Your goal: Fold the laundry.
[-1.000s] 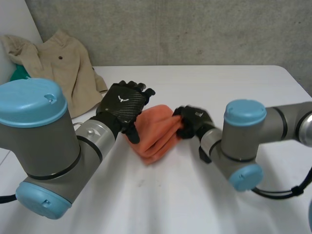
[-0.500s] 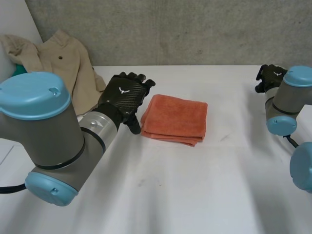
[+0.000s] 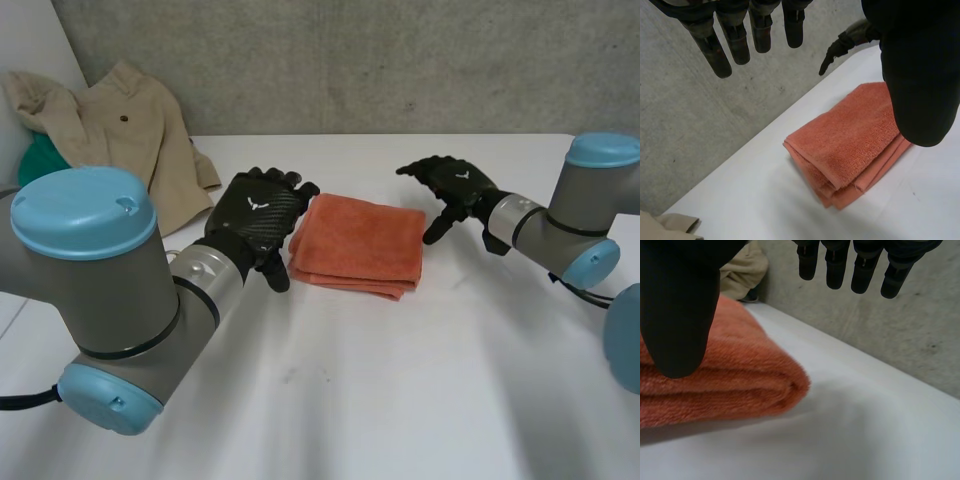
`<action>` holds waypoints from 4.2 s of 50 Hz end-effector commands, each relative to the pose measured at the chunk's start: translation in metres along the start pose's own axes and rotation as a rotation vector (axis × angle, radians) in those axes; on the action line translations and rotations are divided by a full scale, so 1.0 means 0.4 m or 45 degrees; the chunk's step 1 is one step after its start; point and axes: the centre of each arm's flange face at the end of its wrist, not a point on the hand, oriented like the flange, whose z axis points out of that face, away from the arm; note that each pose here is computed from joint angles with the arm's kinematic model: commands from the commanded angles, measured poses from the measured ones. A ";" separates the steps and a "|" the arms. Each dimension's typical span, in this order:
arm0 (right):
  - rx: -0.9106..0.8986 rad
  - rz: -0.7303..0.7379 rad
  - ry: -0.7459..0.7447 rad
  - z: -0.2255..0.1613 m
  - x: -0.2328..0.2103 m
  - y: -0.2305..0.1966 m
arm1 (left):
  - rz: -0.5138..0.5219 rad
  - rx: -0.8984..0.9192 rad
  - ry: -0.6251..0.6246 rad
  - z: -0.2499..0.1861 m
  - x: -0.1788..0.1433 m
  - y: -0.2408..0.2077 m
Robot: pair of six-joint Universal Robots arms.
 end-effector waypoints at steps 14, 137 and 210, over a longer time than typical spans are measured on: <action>-0.061 -0.001 -0.128 0.028 -0.071 0.057 | 0.000 -0.028 0.007 0.001 0.003 0.020; 0.171 -0.769 0.094 -0.377 -0.240 -0.147 | 0.499 -0.045 -0.549 0.248 -0.786 0.336; -0.093 -0.602 0.446 -0.451 -0.152 -0.091 | -0.009 0.118 0.198 -0.112 0.013 -0.007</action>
